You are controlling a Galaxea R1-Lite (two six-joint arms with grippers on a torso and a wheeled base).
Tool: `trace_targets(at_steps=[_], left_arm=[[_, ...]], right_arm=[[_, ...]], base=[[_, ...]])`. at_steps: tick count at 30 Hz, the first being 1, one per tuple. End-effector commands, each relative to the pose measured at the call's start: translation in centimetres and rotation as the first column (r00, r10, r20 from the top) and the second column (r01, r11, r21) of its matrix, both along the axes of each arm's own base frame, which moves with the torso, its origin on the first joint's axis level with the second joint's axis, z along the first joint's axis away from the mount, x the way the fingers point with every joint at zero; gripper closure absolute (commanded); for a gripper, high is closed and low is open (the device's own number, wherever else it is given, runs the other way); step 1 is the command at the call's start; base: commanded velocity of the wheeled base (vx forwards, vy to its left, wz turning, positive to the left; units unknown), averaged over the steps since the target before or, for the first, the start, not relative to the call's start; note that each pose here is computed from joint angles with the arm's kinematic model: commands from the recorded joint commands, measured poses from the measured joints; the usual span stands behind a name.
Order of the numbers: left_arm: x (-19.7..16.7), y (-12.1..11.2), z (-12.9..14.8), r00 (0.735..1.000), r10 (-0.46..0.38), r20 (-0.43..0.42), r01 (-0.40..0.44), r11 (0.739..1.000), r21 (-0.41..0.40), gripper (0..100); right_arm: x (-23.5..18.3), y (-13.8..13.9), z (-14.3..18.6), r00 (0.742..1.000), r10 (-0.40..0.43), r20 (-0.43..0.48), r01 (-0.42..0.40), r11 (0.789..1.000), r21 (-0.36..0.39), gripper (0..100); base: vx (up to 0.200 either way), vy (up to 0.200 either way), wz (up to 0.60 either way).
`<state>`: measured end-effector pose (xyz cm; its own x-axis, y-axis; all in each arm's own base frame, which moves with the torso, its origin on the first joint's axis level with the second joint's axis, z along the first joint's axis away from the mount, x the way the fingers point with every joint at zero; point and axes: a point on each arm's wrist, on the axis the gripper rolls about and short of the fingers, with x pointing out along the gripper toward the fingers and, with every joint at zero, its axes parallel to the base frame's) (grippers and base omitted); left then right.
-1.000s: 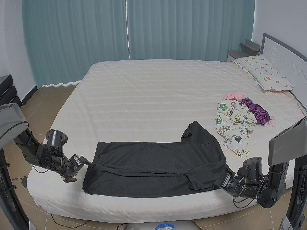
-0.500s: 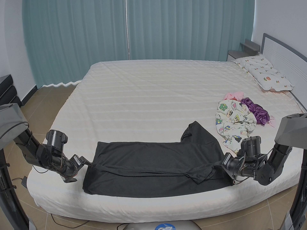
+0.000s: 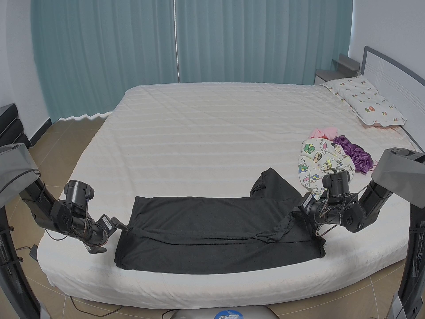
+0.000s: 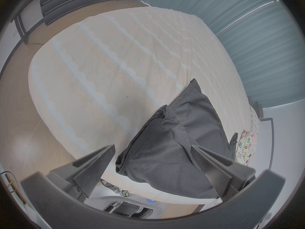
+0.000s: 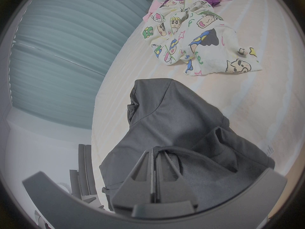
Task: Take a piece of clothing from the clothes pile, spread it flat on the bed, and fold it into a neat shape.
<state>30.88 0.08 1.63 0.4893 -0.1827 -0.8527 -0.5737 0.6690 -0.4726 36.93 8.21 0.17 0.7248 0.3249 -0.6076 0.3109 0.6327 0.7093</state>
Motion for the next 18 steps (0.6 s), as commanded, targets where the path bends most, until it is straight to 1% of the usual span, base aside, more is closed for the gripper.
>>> trace_targets(at_steps=[1, 3, 9, 11, 14, 17, 18], left_arm=[[0.0, 0.0, -0.1, 1.0, 0.001, -0.003, -0.001, 1.0, 0.0, 0], [0.0, 0.0, 0.0, 1.0, -0.001, -0.001, 0.001, 1.0, 0.0, 0], [0.0, 0.0, -0.1, 1.0, 0.001, -0.001, -0.001, 1.0, 0.0, 0], [0.0, 0.0, -0.1, 1.0, 0.001, -0.003, -0.001, 1.0, 0.0, 0], [0.0, 0.0, -0.1, 1.0, 0.001, -0.003, -0.001, 1.0, 0.0, 0], [0.0, 0.0, -0.1, 1.0, 0.001, -0.003, -0.001, 1.0, 0.0, 0], [0.0, 0.0, -0.1, 1.0, 0.001, -0.003, -0.001, 1.0, 0.0, 0]], right_arm=[[0.4, -0.1, -0.7, 1.0, -0.005, -0.008, 0.005, 1.0, -0.001, 100], [0.8, -0.4, -0.2, 1.0, -0.014, 0.015, 0.014, 1.0, 0.004, 100], [0.1, -0.7, 0.9, 1.0, -0.014, 0.018, 0.014, 1.0, 0.009, 100], [-0.9, -0.9, 1.5, 1.0, 0.005, 0.01, -0.005, 1.0, 0.021, 100], [-3.4, -1.2, 3.5, 0.997, 0.072, 0.007, -0.072, 0.995, 0.067, 100], [-5.0, -1.6, 4.6, 0.994, 0.106, -0.015, -0.105, 0.993, 0.061, 100], [-5.0, -1.6, 4.6, 0.994, 0.106, -0.015, -0.105, 0.993, 0.061, 100]], base=[[0.0, 0.0, 0.0], [0.0, 0.0, 0.0], [0.0, 0.0, 0.0], [0.0, 0.0, 0.0], [0.0, 0.0, 0.0], [0.0, 0.0, 0.0], [0.0, 0.0, 0.0]])
